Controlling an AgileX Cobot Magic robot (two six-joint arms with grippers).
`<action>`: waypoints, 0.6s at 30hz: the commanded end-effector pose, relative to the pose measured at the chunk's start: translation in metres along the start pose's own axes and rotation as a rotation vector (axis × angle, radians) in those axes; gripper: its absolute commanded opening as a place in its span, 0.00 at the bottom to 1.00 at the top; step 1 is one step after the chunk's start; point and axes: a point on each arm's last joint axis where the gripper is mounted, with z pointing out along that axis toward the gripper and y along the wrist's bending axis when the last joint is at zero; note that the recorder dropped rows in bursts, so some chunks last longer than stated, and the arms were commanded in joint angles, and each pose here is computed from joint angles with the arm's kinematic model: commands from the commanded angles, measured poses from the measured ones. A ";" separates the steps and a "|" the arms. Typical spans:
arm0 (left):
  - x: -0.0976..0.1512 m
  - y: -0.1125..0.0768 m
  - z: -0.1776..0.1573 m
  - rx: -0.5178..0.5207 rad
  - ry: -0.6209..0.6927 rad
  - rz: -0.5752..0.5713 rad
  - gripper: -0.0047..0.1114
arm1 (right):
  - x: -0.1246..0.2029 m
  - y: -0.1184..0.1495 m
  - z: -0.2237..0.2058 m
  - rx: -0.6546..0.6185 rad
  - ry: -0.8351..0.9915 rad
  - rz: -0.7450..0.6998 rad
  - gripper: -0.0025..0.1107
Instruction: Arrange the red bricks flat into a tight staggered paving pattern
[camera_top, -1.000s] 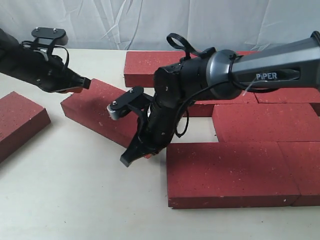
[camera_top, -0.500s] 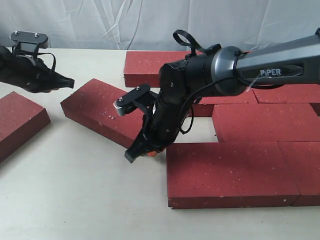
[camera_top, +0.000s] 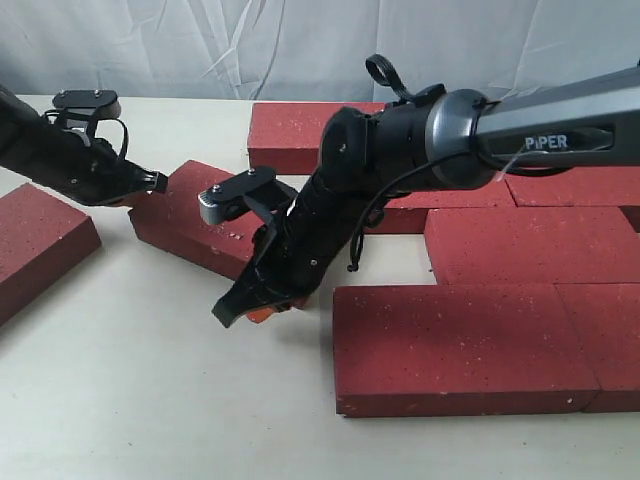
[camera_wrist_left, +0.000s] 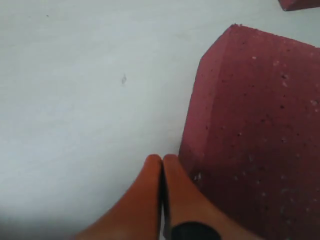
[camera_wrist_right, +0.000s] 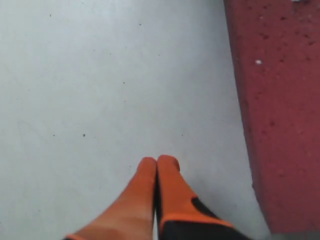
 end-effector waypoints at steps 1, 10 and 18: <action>0.003 -0.006 0.000 0.053 0.040 -0.005 0.04 | 0.001 -0.005 0.008 0.004 0.009 0.000 0.01; 0.008 -0.011 0.000 0.113 0.094 -0.002 0.04 | 0.005 -0.013 0.008 0.089 0.066 -0.027 0.01; 0.014 -0.014 -0.002 0.155 0.159 0.037 0.04 | 0.008 -0.016 0.003 0.140 0.117 -0.062 0.01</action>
